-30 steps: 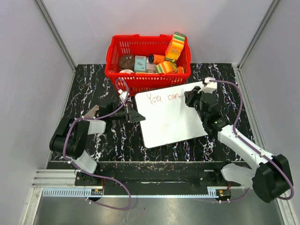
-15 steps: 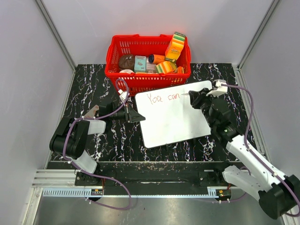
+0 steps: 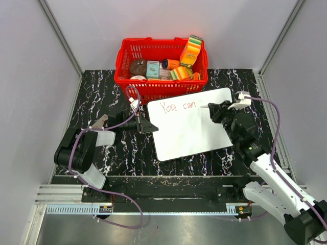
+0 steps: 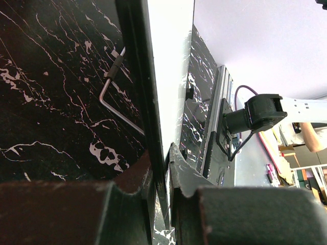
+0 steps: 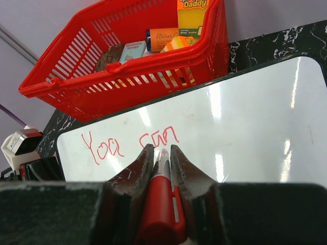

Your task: Write a sentence on the whiteboard

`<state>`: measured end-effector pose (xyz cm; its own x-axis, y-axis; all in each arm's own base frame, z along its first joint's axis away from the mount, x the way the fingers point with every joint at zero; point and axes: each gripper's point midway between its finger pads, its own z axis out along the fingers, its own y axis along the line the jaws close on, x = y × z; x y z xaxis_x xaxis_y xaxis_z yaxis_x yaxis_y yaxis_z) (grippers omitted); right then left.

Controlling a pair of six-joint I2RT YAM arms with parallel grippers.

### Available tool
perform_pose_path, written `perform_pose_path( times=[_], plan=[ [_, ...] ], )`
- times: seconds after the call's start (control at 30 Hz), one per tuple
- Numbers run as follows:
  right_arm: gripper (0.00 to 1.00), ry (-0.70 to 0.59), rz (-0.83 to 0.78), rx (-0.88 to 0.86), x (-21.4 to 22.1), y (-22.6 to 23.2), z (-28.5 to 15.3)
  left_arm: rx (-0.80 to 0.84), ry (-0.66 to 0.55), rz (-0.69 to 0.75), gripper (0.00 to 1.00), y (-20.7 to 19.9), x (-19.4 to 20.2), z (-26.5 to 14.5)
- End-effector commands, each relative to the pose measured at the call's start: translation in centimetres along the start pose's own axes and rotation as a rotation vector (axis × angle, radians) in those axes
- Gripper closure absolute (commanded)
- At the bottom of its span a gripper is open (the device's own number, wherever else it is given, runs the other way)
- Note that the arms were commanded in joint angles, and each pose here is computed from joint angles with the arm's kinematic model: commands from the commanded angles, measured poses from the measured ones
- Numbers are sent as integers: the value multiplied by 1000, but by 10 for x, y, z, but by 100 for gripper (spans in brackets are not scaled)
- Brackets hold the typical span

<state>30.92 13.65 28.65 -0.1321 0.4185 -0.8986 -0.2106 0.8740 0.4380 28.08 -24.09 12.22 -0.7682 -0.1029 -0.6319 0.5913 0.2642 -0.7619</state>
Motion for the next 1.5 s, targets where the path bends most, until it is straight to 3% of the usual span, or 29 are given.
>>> perform_pose_path(
  times=[0.0, 0.7, 1.47],
  plan=[
    [100, 9, -18, -13, 1, 1, 2, 20, -14, 138, 100, -2, -7, 6],
    [100, 127, -17, -109, 41, 38, 4, 19, -15, 138, 100, -2, -7, 5],
    [100, 129, -76, -244, 69, 99, 9, 18, -14, 137, 100, -2, -7, 6]
  ],
)
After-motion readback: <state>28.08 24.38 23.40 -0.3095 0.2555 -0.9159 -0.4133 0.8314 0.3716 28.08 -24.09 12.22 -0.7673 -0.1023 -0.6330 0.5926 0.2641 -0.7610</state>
